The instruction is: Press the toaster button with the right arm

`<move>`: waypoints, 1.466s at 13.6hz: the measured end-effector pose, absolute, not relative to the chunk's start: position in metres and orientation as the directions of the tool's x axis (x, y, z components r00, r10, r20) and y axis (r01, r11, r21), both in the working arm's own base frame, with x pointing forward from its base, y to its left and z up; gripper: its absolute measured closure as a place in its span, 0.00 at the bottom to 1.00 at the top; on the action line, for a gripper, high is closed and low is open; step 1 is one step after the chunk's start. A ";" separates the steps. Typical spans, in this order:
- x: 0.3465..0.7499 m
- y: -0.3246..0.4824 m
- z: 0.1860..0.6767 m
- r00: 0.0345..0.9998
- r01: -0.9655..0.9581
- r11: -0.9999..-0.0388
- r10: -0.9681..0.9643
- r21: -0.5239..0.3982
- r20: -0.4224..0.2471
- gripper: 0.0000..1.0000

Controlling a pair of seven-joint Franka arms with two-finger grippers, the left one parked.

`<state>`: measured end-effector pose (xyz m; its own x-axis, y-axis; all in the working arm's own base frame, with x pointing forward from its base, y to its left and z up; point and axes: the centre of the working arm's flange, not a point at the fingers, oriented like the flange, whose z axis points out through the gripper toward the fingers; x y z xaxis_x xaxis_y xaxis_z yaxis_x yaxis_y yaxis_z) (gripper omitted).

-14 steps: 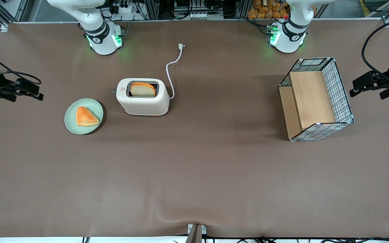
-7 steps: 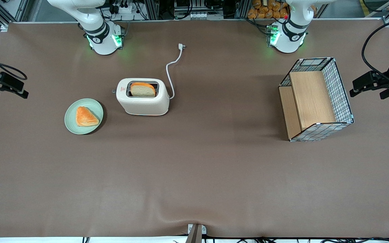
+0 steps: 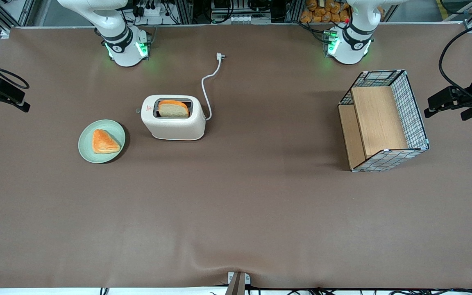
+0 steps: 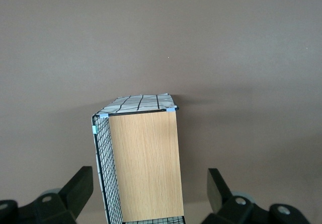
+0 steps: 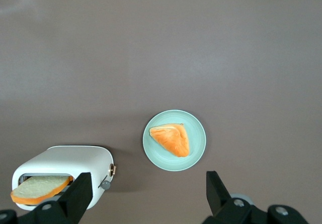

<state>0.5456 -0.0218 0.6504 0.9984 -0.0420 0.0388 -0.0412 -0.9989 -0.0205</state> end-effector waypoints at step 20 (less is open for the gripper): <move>0.547 -0.015 0.652 0.998 -0.044 -0.999 -0.044 -0.012 0.053 0.00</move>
<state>0.5474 -0.0149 0.6518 0.9976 -0.0442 0.0530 -0.0436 -0.9990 -0.0119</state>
